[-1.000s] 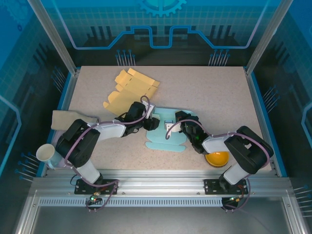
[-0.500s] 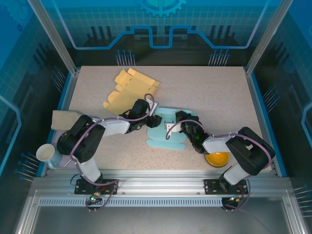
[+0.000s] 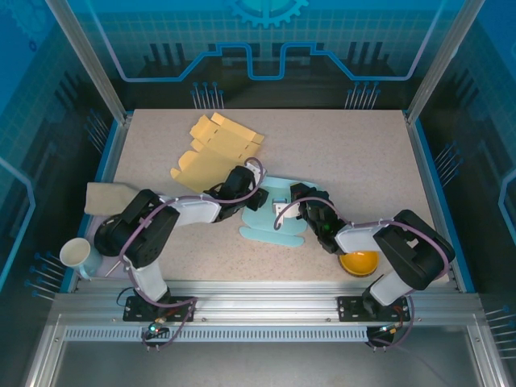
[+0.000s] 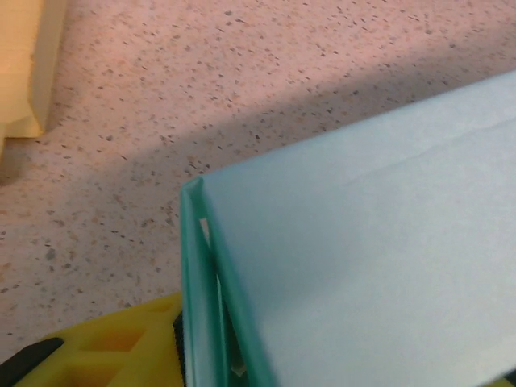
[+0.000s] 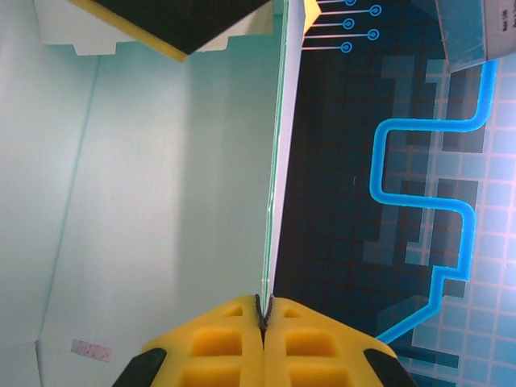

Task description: Fold the paper box

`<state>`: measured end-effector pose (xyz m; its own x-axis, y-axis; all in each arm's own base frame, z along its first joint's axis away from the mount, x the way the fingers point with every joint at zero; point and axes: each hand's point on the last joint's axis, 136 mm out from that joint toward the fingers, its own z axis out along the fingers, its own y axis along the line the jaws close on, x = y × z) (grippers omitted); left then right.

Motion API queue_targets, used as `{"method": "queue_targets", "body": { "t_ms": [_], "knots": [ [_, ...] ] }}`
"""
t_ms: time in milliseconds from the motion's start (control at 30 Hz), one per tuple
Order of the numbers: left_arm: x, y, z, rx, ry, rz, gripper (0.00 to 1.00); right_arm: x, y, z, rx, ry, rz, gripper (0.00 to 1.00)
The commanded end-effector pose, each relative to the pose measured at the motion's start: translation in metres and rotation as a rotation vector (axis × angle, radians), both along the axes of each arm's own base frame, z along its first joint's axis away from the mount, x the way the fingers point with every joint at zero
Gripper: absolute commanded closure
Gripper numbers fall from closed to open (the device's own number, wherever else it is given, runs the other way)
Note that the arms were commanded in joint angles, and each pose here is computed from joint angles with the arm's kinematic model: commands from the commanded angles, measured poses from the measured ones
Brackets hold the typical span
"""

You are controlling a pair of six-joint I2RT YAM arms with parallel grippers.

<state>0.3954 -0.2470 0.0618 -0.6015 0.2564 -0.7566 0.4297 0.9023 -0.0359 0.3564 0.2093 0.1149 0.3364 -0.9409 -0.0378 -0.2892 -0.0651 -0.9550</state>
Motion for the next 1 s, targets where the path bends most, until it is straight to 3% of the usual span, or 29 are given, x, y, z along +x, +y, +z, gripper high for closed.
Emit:
{"method": "queue_targets", "body": {
  "t_ms": [0, 533, 867, 967],
  "knots": [
    [0.024, 0.059, -0.005, 0.167, -0.041, 0.287, 0.53, -0.005, -0.004, -0.016, -0.018, 0.070, 0.010, 1.00],
    [0.019, 0.120, -0.017, 0.294, 0.050, 0.612, 0.58, 0.004, -0.015, -0.009, 0.032, 0.088, -0.037, 1.00],
    [0.012, 0.134, -0.029, 0.301, 0.133, 0.694, 0.55, 0.008, -0.021, -0.004, 0.080, 0.114, -0.062, 1.00],
    [0.011, 0.132, -0.031, 0.287, 0.144, 0.687, 0.63, 0.009, -0.023, -0.006, 0.078, 0.124, -0.065, 1.00]
  ]
}}
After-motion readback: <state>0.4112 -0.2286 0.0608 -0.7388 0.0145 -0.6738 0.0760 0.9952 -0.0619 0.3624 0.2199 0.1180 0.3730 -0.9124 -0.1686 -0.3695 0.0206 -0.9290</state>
